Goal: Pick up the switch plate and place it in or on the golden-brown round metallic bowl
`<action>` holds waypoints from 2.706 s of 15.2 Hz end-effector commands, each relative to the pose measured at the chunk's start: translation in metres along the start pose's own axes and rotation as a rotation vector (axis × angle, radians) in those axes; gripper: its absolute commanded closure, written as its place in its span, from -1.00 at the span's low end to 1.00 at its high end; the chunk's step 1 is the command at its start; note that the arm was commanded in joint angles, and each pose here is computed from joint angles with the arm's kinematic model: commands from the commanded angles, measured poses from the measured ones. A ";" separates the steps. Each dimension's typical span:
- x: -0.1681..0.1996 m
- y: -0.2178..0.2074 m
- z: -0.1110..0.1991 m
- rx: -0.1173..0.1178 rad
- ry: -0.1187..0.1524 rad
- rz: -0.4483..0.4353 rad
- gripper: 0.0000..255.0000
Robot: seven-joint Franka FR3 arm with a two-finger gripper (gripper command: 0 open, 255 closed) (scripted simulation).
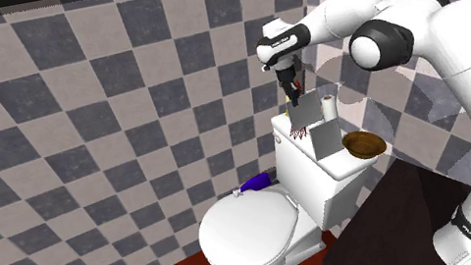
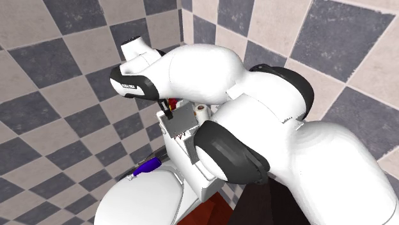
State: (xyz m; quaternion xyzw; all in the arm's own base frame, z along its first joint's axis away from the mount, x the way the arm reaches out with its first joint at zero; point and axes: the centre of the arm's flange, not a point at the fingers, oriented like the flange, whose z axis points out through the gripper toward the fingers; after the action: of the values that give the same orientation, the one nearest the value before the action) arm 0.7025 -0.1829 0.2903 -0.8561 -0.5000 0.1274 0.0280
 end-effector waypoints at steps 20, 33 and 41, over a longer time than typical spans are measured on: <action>-0.151 -0.138 -0.019 0.000 0.000 0.000 1.00; -0.195 -0.177 0.026 0.000 0.000 0.000 1.00; -0.187 -0.170 0.066 0.000 0.000 0.000 1.00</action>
State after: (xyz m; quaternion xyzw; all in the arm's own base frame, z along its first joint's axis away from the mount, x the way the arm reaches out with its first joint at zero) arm 0.4542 -0.2652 0.2966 -0.8561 -0.5000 0.1277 0.0283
